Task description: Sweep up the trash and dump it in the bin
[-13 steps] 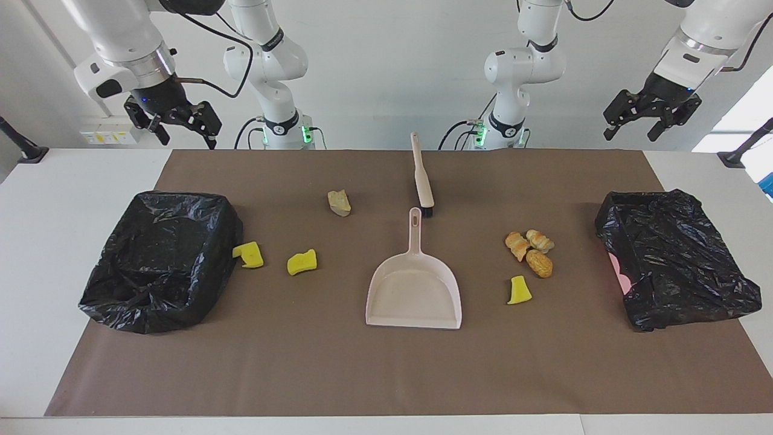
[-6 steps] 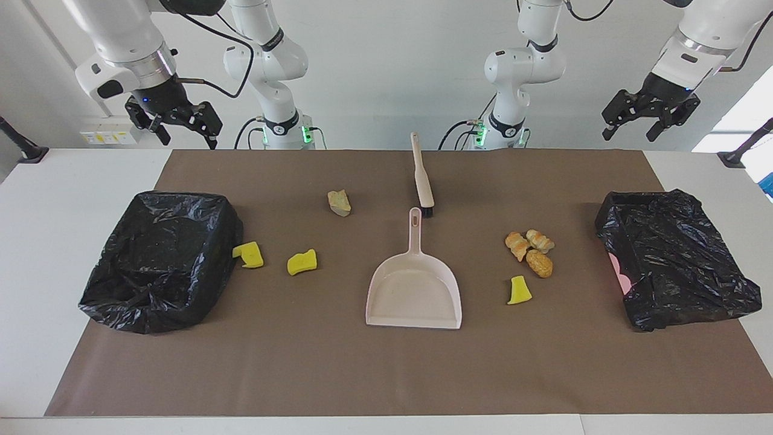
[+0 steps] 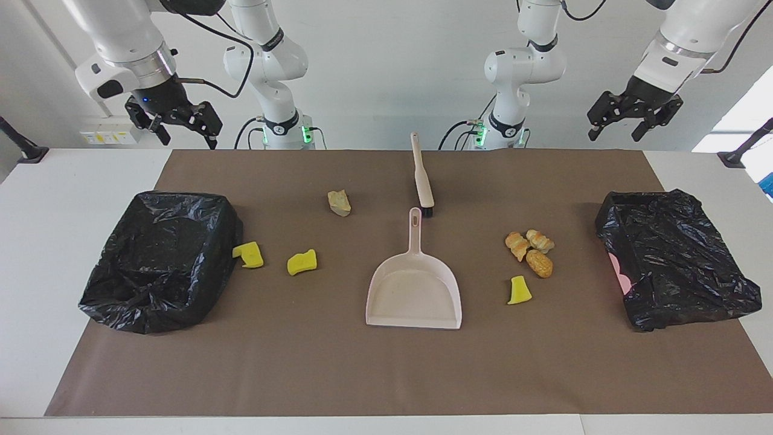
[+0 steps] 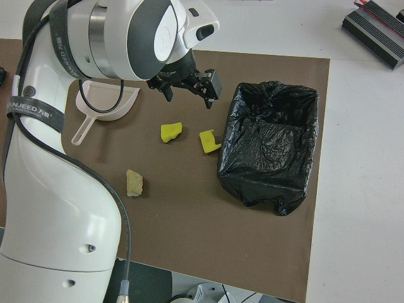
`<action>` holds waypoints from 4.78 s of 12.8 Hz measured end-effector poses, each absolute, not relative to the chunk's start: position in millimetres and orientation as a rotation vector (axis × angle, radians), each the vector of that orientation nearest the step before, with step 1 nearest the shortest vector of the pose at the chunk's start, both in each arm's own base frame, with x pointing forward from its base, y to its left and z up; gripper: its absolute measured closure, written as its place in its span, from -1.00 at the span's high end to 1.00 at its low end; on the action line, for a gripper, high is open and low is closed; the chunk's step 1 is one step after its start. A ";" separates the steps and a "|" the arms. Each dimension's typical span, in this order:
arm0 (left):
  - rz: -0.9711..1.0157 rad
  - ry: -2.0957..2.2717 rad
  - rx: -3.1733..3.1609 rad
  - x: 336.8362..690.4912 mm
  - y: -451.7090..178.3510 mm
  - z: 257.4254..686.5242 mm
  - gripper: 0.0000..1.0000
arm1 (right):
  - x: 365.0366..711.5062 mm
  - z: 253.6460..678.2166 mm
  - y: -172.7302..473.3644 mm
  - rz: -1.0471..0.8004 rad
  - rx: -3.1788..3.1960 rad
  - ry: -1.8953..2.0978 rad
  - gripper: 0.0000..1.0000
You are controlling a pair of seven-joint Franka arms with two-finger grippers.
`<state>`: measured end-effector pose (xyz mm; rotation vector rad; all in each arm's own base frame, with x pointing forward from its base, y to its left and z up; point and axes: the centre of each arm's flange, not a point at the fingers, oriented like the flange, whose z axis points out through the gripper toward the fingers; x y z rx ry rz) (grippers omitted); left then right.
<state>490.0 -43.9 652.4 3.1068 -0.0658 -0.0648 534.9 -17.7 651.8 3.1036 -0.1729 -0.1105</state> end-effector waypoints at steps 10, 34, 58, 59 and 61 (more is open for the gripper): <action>-0.248 -0.281 3.139 407.6 -207.1 543.7 1.00 | 530.2 658.0 -14.3 -0.094 3.108 -0.132 1.00; -0.193 -0.139 3.137 237.1 -361.7 337.5 0.55 | 598.5 423.2 346.8 -0.076 3.190 -0.215 1.00; -0.537 0.083 3.116 330.3 -163.6 469.2 -0.48 | 569.8 350.4 422.5 -0.154 3.146 -0.168 -0.37; -0.525 0.150 3.109 344.3 -138.8 471.0 -0.48 | 569.1 352.7 423.2 -0.150 3.153 -0.090 -0.37; -0.511 0.216 3.106 368.0 -90.9 471.2 -0.48 | 568.1 363.7 423.5 -0.131 3.167 0.140 -0.37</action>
